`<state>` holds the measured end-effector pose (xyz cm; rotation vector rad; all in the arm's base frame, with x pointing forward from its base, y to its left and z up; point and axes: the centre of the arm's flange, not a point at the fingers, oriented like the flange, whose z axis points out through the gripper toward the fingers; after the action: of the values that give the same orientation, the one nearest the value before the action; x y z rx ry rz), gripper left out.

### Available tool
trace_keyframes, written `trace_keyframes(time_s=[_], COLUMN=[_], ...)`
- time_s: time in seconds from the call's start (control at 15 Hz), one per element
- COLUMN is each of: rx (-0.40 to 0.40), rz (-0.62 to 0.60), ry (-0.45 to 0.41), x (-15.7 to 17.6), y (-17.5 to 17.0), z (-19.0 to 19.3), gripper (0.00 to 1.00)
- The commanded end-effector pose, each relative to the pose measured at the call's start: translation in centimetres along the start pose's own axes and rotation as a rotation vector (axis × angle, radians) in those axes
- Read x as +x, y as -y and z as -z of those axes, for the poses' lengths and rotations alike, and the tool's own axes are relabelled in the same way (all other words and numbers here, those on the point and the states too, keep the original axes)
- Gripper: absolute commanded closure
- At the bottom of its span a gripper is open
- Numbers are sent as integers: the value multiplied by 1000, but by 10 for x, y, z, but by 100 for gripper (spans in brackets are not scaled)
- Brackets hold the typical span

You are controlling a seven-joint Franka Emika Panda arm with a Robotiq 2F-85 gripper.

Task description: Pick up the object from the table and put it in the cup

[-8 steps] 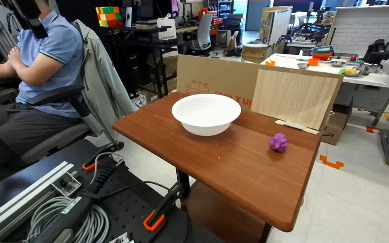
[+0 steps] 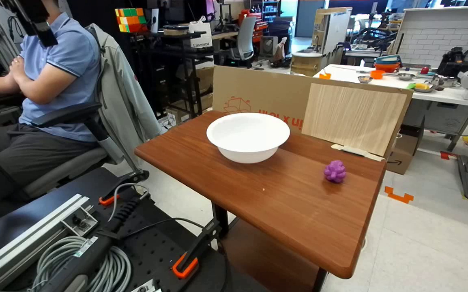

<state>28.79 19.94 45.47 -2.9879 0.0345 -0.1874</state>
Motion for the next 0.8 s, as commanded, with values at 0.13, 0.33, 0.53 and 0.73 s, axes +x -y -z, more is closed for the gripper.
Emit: trace_keyframes(time_s=[0.13, 0.33, 0.53, 0.73], rx=[-49, -71, -95, -151], rz=[2, -147, -326, -497], ry=[-18, -54, -95, -115], x=[16, 68, 119, 167], y=[-9, -61, -125, -189], z=[5, 19, 30, 30], gripper=[0, 0, 0, 0])
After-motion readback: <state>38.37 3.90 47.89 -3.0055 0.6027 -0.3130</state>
